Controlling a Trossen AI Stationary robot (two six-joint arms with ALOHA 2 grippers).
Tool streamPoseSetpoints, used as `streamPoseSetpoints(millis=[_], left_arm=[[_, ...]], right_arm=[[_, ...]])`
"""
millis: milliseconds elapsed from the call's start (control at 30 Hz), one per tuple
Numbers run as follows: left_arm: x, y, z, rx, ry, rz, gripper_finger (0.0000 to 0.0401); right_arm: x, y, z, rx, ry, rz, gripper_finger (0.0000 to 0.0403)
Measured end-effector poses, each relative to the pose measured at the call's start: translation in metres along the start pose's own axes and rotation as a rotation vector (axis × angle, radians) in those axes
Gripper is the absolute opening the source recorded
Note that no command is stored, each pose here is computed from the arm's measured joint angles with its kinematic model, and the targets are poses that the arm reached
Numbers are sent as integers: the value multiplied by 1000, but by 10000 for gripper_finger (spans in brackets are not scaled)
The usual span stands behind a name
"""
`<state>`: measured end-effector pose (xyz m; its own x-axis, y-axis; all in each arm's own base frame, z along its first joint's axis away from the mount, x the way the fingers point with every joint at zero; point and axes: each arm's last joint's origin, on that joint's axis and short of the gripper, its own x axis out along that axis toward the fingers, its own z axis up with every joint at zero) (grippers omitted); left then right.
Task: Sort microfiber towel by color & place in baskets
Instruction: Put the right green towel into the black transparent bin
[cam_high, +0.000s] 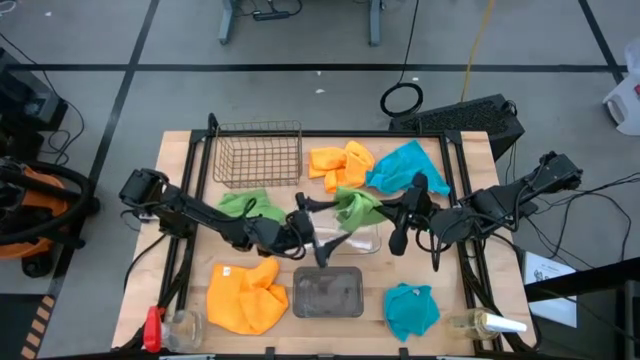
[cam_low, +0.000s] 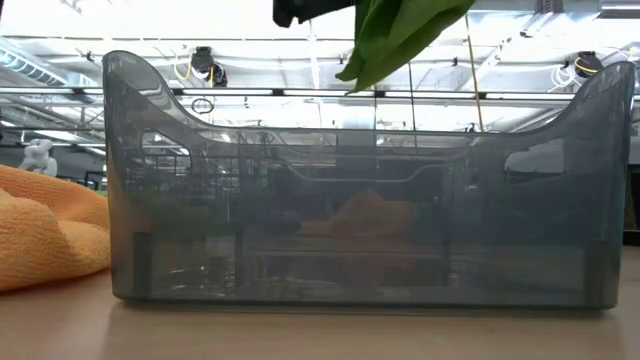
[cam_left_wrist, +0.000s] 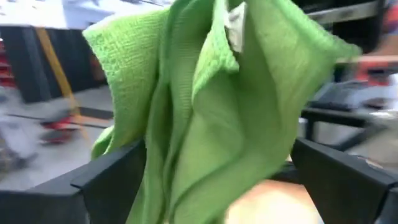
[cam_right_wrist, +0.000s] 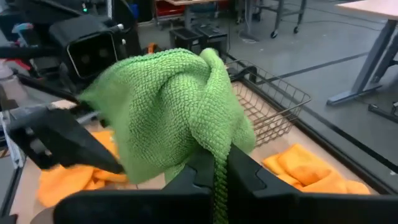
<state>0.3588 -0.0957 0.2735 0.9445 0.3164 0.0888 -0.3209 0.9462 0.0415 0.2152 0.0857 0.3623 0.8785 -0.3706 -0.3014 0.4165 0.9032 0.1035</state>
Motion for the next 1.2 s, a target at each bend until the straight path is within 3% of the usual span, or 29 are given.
streamPoseSetpoints(millis=[167,367,467,633,800,1000,1100,1200], left_arm=[[11,7,8,-2,-51,48,400],[18,23,4,60,-17,222,400],[18,25,4,68,-2,228,400],[9,20,15,105,-11,197,400],[10,22,21,139,-42,37,400],[15,30,16,188,2,-14,399],[16,29,14,212,4,-81,376],[15,26,14,230,-10,-143,319]], right_arm=[[0,1,2,3,-19,5,4],[1,3,1,-6,-11,16,4],[0,4,-1,-17,0,28,4],[-1,6,-2,-25,23,77,4],[-1,6,-2,-49,26,79,4],[-1,7,-3,-59,45,118,4],[-1,8,-3,-70,46,123,4],[-1,7,-3,-74,46,123,4]])
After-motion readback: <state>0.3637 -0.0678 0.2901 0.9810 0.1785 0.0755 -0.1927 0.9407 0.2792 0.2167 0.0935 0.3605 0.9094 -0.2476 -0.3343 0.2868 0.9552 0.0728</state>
